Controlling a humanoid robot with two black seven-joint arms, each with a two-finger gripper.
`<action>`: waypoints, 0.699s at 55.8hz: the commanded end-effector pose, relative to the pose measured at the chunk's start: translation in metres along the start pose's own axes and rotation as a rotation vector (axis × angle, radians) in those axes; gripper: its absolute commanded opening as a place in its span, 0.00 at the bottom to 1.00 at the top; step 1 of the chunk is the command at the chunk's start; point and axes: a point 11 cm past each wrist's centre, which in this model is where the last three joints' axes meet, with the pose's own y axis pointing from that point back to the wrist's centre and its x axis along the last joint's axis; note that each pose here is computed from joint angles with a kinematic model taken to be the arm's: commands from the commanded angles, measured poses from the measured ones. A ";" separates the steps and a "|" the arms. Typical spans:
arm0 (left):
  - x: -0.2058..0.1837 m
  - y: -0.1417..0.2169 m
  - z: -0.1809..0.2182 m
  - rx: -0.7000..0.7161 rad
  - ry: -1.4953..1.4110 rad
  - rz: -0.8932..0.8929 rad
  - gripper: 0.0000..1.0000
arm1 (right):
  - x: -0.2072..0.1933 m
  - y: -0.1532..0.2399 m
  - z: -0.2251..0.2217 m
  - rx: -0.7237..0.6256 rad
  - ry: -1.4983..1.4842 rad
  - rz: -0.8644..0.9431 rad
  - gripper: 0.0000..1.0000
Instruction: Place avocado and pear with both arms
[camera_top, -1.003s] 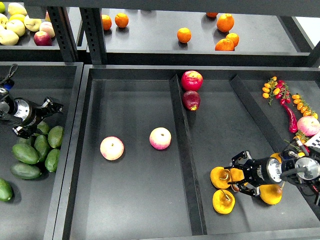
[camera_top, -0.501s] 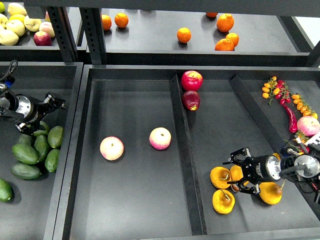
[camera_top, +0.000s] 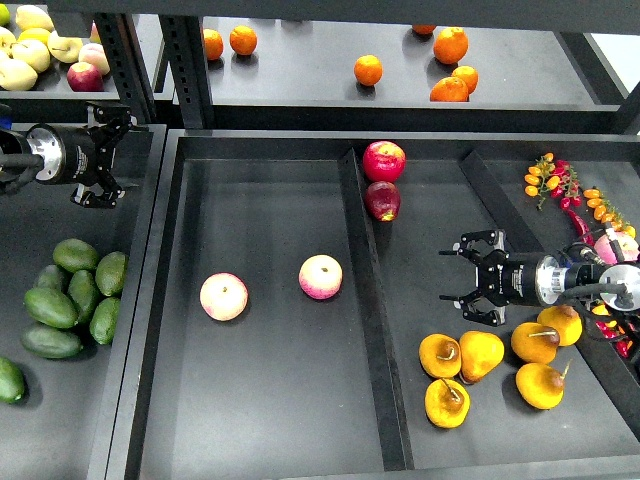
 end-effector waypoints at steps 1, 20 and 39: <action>-0.003 -0.004 -0.010 -0.033 0.087 -0.035 0.99 | -0.005 0.002 -0.014 0.073 -0.037 -0.028 0.84; -0.010 -0.010 -0.017 -0.189 0.373 -0.146 0.99 | -0.031 -0.008 -0.041 0.264 -0.175 -0.161 0.99; -0.036 -0.026 -0.033 -0.301 0.669 -0.301 0.99 | -0.060 -0.041 -0.021 0.418 -0.445 -0.334 0.99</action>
